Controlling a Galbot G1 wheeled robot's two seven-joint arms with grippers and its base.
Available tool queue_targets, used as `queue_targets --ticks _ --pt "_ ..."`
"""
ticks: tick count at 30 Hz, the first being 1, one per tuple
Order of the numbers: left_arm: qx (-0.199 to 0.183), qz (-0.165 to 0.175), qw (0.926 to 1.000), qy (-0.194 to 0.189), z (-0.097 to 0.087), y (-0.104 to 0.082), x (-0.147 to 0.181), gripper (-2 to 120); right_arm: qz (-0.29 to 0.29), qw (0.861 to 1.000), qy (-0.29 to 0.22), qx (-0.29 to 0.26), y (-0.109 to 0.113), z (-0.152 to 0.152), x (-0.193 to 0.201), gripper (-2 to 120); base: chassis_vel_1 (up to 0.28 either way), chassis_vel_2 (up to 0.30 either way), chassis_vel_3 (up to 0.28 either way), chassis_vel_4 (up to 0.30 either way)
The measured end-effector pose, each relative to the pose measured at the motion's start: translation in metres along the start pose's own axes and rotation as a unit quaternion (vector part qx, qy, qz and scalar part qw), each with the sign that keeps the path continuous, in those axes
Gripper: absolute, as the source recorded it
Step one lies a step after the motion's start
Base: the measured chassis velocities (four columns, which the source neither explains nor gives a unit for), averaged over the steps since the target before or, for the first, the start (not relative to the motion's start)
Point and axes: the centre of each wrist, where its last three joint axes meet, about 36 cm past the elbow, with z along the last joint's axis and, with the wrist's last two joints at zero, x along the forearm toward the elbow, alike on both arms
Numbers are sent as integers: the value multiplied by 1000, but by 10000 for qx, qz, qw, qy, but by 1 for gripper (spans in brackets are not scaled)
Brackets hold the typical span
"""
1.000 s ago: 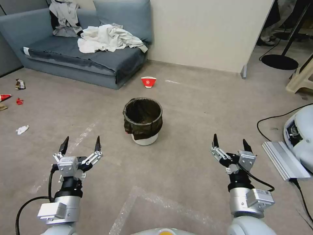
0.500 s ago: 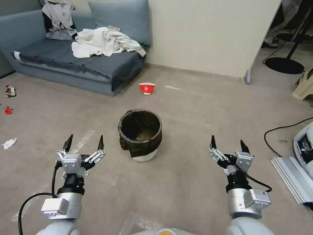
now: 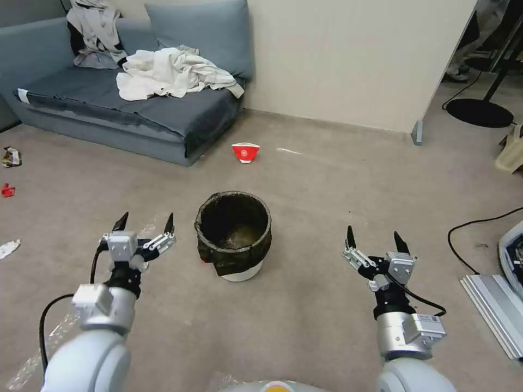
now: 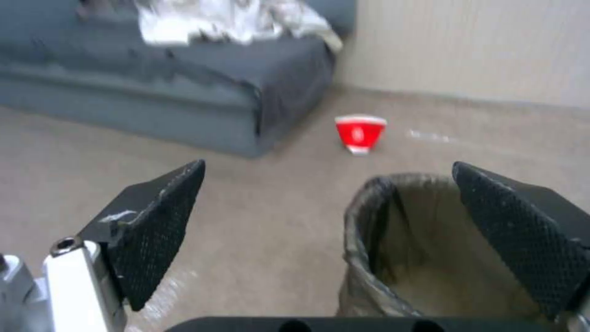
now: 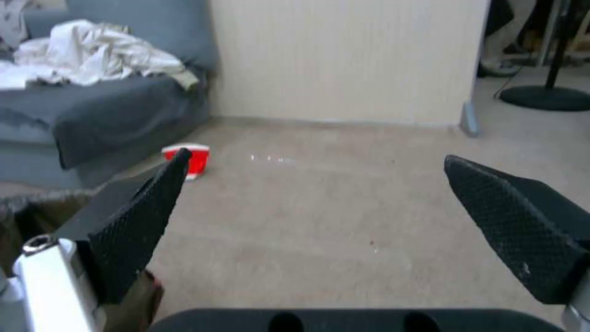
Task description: Pick up the trash can from the floor.
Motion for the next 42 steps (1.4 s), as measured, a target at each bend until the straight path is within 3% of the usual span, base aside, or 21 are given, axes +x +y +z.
queue_targets --ticks 8,16,23,30,42 --pt "213 33 9985 494 9 -9 -52 100 -99 9996 242 99 -2 20 -6 100 0 0 0 0" --pt "326 62 9949 955 31 -33 -91 100 -93 9992 364 139 0 32 -5 100 0 0 0 0" --pt "373 -212 9838 1743 32 -53 -134 100 -37 9989 411 213 5 44 3 100 0 0 0 0" --pt "481 -296 9730 2240 36 -55 -163 100 10 9989 401 233 9 48 7 100 0 0 0 0" --pt "701 -267 9642 2544 43 -51 -190 100 -8 9990 373 265 16 49 12 100 0 0 0 0"
